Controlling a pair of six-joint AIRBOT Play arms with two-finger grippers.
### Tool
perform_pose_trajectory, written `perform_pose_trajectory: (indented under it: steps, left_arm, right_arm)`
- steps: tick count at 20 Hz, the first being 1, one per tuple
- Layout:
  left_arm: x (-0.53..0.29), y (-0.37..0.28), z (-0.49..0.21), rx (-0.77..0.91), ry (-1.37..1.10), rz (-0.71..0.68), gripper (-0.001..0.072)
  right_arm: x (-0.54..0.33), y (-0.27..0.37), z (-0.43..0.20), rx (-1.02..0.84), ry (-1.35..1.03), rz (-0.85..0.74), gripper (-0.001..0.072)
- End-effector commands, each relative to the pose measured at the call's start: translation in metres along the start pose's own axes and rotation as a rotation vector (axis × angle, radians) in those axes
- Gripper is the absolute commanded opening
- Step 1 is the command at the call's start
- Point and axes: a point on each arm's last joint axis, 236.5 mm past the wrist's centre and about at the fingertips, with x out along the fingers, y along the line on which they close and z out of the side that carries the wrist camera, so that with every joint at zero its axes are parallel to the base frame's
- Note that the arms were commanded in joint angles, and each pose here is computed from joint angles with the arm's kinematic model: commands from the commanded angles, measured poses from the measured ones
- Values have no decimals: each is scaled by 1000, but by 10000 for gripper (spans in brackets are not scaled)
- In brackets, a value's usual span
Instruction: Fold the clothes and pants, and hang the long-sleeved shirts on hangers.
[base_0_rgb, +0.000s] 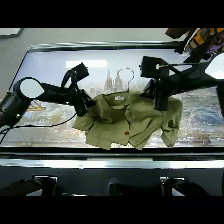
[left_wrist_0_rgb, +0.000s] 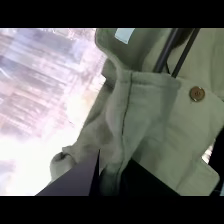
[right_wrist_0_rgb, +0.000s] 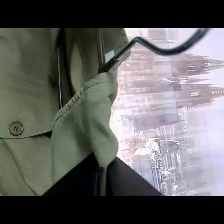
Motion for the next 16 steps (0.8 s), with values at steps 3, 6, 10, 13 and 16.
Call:
perform_pose_trajectory:
  steps: [3,6,10,13,16]
  left_arm:
    - [-2,6,5,-4,-19,25,17]
    - [-12,7,9,17,-30,51,16]
    - [-27,10,23,34,-81,98,15]
    - [-32,15,21,82,-58,144,15]
    - [-36,17,26,133,-52,190,15]
  right_arm:
    - [-7,-7,1,134,3,-51,258]
    - [-27,-15,-18,231,93,-153,272]
    - [-57,-18,-26,265,141,-258,387]
    - [-81,-16,-28,287,158,-335,388]
    - [-113,-20,-39,317,206,-458,388]
